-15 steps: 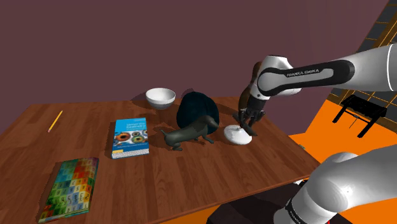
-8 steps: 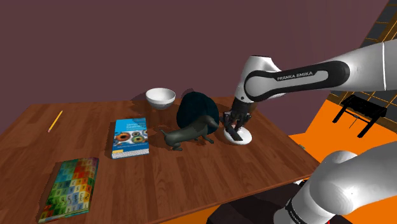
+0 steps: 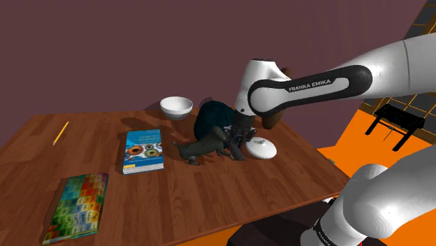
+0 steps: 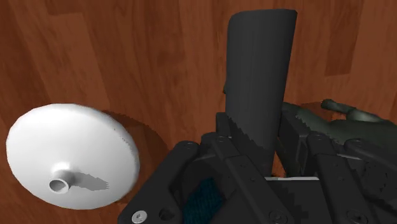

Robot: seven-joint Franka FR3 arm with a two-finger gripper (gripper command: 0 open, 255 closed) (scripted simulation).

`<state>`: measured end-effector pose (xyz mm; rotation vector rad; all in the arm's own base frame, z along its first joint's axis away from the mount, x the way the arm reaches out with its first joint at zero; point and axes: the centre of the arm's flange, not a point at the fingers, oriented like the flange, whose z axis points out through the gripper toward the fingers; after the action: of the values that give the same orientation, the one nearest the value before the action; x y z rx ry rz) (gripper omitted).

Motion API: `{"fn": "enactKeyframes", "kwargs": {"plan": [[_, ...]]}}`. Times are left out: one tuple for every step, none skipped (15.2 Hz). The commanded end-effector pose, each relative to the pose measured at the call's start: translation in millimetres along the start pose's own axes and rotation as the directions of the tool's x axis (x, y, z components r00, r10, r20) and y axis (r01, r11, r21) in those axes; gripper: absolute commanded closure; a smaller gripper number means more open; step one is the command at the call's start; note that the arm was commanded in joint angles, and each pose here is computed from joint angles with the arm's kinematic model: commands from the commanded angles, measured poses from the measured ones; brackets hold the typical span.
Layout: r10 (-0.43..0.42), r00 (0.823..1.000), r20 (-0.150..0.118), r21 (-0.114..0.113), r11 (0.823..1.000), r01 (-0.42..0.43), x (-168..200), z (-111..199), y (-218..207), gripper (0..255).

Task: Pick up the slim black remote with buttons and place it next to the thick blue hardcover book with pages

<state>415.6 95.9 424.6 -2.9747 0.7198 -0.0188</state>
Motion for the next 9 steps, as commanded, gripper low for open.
{"fn": "enactKeyframes", "kwargs": {"plan": [[0.001, 1.0, 0.002, 0.0, 1.0, -0.001, -4.4, 5.4, -25.2, 255], [0.001, 1.0, 0.002, 0.0, 1.0, -0.001, -7.0, 6.5, -38.1, 255], [0.001, 1.0, 0.002, 0.0, 1.0, -0.001, -9.6, 7.6, -51.0, 255], [0.001, 1.0, 0.002, 0.0, 1.0, -0.001, -12.2, 8.6, -63.9, 255], [0.001, 1.0, 0.002, 0.0, 1.0, -0.001, -14.9, 9.7, -76.7, 255], [0.001, 1.0, 0.002, 0.0, 1.0, -0.001, -17.5, 10.8, -89.6, 255], [0.001, 1.0, 0.002, 0.0, 1.0, -0.001, -20.1, 11.9, -102.5, 255], [0.001, 1.0, 0.002, 0.0, 1.0, -0.001, -22.7, 12.9, -115.4, 255], [0.001, 1.0, 0.002, 0.0, 1.0, -0.001, -25.4, 14.0, -128.3, 255]]}}
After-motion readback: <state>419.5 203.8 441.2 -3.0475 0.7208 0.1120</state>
